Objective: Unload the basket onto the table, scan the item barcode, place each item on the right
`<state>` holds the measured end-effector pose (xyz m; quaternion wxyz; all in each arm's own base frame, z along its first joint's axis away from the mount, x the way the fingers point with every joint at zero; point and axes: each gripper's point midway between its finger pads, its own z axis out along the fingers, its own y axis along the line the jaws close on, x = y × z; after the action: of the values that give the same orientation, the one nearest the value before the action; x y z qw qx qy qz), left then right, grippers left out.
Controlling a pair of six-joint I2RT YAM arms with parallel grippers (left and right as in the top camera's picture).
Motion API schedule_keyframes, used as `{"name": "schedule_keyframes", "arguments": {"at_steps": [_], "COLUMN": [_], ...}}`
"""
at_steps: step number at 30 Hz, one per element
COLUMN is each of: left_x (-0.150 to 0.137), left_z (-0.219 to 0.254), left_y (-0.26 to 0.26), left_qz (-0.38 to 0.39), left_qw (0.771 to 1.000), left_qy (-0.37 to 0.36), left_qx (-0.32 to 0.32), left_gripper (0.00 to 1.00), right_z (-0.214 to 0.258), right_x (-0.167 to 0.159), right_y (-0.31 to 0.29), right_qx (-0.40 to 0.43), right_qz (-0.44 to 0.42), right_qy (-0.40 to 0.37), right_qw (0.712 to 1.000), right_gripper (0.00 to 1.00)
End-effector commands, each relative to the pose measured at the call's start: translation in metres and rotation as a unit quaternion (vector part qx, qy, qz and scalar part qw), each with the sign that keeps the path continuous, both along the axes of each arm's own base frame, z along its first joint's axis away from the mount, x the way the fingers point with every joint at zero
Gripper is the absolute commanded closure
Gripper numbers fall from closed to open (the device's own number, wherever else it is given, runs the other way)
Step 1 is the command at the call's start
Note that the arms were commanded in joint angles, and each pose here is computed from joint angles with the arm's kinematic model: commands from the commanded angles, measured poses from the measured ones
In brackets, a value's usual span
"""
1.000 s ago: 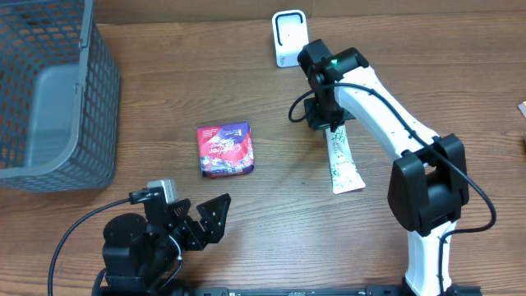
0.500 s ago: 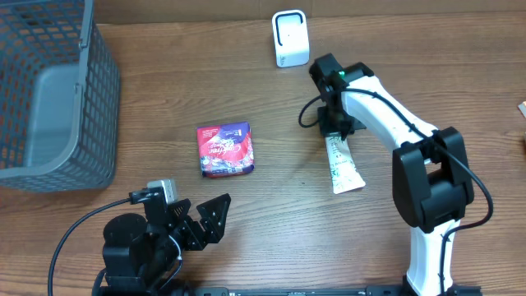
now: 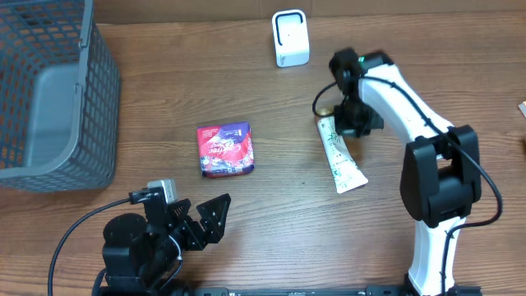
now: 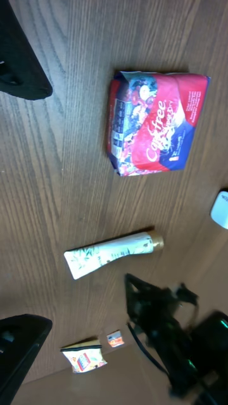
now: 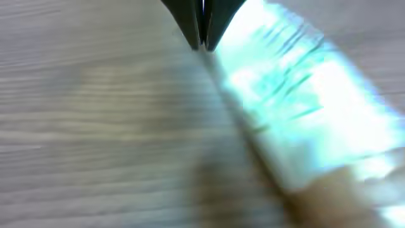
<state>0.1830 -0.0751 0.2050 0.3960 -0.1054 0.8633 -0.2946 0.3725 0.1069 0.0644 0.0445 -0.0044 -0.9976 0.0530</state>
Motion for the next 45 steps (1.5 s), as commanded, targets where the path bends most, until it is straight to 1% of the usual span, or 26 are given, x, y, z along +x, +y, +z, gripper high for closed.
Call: {"name": "schedule_keyframes", "arguments": {"at_steps": [1,2,4,7,12,14,16,17,19,23,25,28,29,30,31,35,36,38,45], "left_x": [0.000,0.000,0.000,0.000,0.000,0.000,0.000,0.000,0.000,0.000,0.000,0.000,0.000,0.000,0.000,0.000,0.000,0.000,0.000], "left_z": [0.004,0.004,0.004,0.004,0.004,0.004,0.004,0.004,0.004,0.004,0.004,0.004,0.004,0.004,0.004,0.004,0.004,0.004,0.004], "left_y": [0.000,0.000,0.000,0.000,0.000,0.000,0.000,0.000,0.000,0.000,0.000,0.000,0.000,0.000,0.000,0.000,0.000,0.000,0.000], "left_qz": [0.002,0.002,0.002,0.002,0.002,0.002,0.002,0.002,0.002,0.002,0.002,0.002,0.002,0.002,0.002,0.002,0.002,0.002,0.002], "left_qw": [1.000,1.000,1.000,1.000,1.000,1.000,1.000,1.000,1.000,1.000,1.000,1.000,1.000,1.000,1.000,1.000,1.000,1.000,1.000], "left_qy": [-0.004,-0.004,-0.004,-0.004,-0.004,-0.004,-0.004,-0.004,-0.004,-0.004,-0.004,-0.004,-0.004,-0.004,-0.004,-0.004,-0.004,-0.004,-0.004], "left_qx": [-0.006,-0.006,-0.006,-0.006,-0.006,-0.006,-0.006,-0.006,-0.006,-0.006,-0.006,-0.006,-0.006,-0.006,-0.006,-0.006,-0.006,-0.006,-0.006], "left_gripper": [0.00,0.00,0.00,0.00,0.00,0.00,0.00,0.00,0.00,0.00,0.00,0.00,0.00,0.00,0.00,0.00,0.00,0.00,0.00], "right_z": [0.039,0.046,0.045,0.036,0.012,0.013,0.021,0.021,0.019,0.011,0.008,0.000,-0.005,-0.013,-0.027,-0.061,-0.073,-0.086,-0.085], "right_x": [0.001,-0.005,-0.010,-0.015,-0.010,-0.010,-0.010,-0.011,-0.016,-0.026,-0.028,-0.028,-0.028,-0.026,-0.023,-0.015,-0.011,-0.005,0.007], "right_y": [0.052,0.072,0.080,0.077,0.061,0.060,0.061,0.060,0.059,0.063,0.064,0.064,0.063,0.060,0.053,0.035,0.023,0.003,-0.004], "right_qx": [0.153,0.219,0.253,0.273,0.311,0.371,0.467,0.485,0.515,0.540,0.544,0.540,0.533,0.519,0.495,0.433,0.394,0.331,0.309], "right_qz": [0.049,0.096,0.121,0.115,0.077,0.083,0.090,0.088,0.085,0.076,0.077,0.080,0.080,0.074,0.056,0.017,-0.003,-0.031,-0.018], "right_qy": [0.000,0.010,0.021,0.035,0.035,0.029,0.011,0.008,0.004,0.009,0.008,0.003,0.002,0.001,-0.001,-0.001,-0.001,-0.006,-0.025], "right_qw": [0.987,0.971,0.960,0.954,0.947,0.925,0.880,0.870,0.853,0.838,0.836,0.838,0.842,0.852,0.867,0.901,0.919,0.943,0.951], "right_gripper": [0.96,0.96,0.96,0.96,0.96,0.96,0.96,0.96,0.96,0.96,0.96,0.96,0.96,0.96,0.96,0.96,0.96,0.96,0.96]}}
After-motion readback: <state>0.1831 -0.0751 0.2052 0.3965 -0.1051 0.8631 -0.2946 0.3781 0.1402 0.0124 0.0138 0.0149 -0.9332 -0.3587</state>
